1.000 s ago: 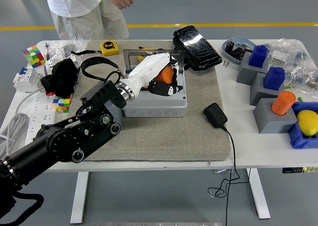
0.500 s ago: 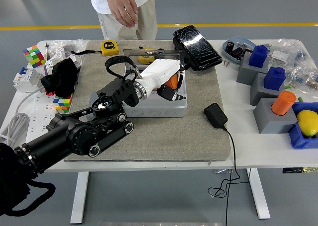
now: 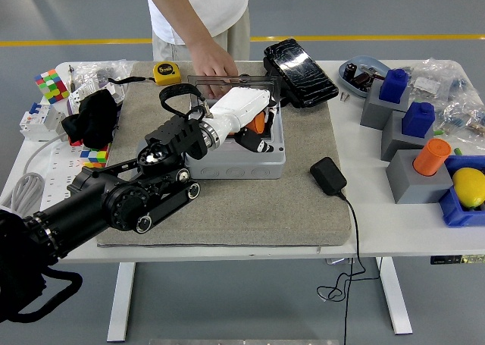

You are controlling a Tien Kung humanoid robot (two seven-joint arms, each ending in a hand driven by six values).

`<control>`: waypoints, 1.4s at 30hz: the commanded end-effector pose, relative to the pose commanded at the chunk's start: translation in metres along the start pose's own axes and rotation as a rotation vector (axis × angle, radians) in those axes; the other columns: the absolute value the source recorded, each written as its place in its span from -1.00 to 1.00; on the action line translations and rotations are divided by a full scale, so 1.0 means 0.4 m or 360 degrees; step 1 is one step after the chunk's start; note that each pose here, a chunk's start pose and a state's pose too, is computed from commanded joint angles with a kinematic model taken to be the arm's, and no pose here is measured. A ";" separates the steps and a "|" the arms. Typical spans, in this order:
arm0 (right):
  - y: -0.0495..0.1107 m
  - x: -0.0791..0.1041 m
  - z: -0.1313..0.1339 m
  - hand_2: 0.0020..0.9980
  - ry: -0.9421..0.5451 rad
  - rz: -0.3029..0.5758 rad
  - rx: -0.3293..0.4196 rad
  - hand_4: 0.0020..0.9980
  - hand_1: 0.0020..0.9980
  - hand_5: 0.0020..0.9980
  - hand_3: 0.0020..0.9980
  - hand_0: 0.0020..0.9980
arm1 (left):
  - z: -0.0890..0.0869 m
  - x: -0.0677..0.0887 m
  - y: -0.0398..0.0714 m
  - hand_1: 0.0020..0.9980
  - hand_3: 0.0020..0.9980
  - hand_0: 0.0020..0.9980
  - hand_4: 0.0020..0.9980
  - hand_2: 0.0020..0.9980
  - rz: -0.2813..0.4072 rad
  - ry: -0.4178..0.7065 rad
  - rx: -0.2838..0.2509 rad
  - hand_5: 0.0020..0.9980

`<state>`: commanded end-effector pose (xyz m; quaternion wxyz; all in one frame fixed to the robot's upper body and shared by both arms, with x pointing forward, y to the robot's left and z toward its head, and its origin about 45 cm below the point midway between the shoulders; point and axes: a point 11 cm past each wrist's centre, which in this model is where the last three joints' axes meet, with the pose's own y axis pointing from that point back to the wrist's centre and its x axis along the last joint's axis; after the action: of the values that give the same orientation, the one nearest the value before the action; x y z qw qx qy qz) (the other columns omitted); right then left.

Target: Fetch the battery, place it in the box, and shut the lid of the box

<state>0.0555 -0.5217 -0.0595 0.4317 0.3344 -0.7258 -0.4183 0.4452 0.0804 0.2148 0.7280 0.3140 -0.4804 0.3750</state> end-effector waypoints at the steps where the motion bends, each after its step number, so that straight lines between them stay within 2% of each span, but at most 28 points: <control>1: 0.000 0.000 0.000 0.14 0.0001 0.0000 -0.0001 0.85 0.19 -0.04 0.09 0.17 | -0.001 0.000 0.000 -0.06 0.11 -0.17 1.00 -0.12 0.0001 0.0000 0.0000 -0.82; 6: 0.000 -0.001 0.000 0.14 0.0001 -0.0001 0.0000 0.85 0.19 -0.04 0.09 0.17 | -0.010 0.000 0.000 -0.06 0.11 -0.17 1.00 -0.12 -0.0001 -0.0011 0.0016 -0.82; 7: 0.000 -0.001 0.000 0.14 0.0001 -0.0002 0.0000 0.85 0.19 -0.04 0.09 0.17 | -0.012 -0.001 0.000 0.22 0.29 0.11 1.00 0.02 -0.0003 -0.0012 0.0019 -0.81; 14: 0.000 0.000 -0.002 0.14 0.0001 0.0000 0.0002 0.84 0.19 -0.04 0.09 0.17 | -0.019 -0.005 0.001 0.22 0.33 0.09 1.00 0.02 -0.0010 -0.0001 0.0037 -0.79; 24: 0.000 -0.002 -0.002 0.14 0.0002 -0.0003 0.0004 0.84 0.19 -0.04 0.09 0.17 | 0.017 0.004 0.008 0.24 0.36 0.10 1.00 0.03 0.0021 0.0088 -0.0019 -0.77; 35: 0.000 -0.002 -0.002 0.14 -0.0004 -0.0002 0.0003 0.84 0.19 -0.05 0.09 0.17 | 0.109 0.053 0.036 0.22 0.38 0.06 1.00 0.05 0.0135 0.0293 -0.0170 -0.73; 38: 0.000 -0.002 -0.001 0.14 -0.0002 -0.0002 0.0003 0.84 0.19 -0.05 0.09 0.17 | 0.107 0.073 0.046 0.22 0.37 0.04 1.00 0.05 0.0181 0.0333 -0.0177 -0.71; 42: 0.000 -0.002 0.000 0.14 -0.0003 -0.0002 0.0003 0.84 0.19 -0.05 0.09 0.17 | 0.076 0.106 0.060 0.22 0.37 0.04 1.00 0.05 0.0261 0.0380 -0.0144 -0.71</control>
<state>0.0559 -0.5211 -0.0597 0.4305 0.3349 -0.7263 -0.4183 0.4218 0.0785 0.2672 0.7603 0.1937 -0.4309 0.4458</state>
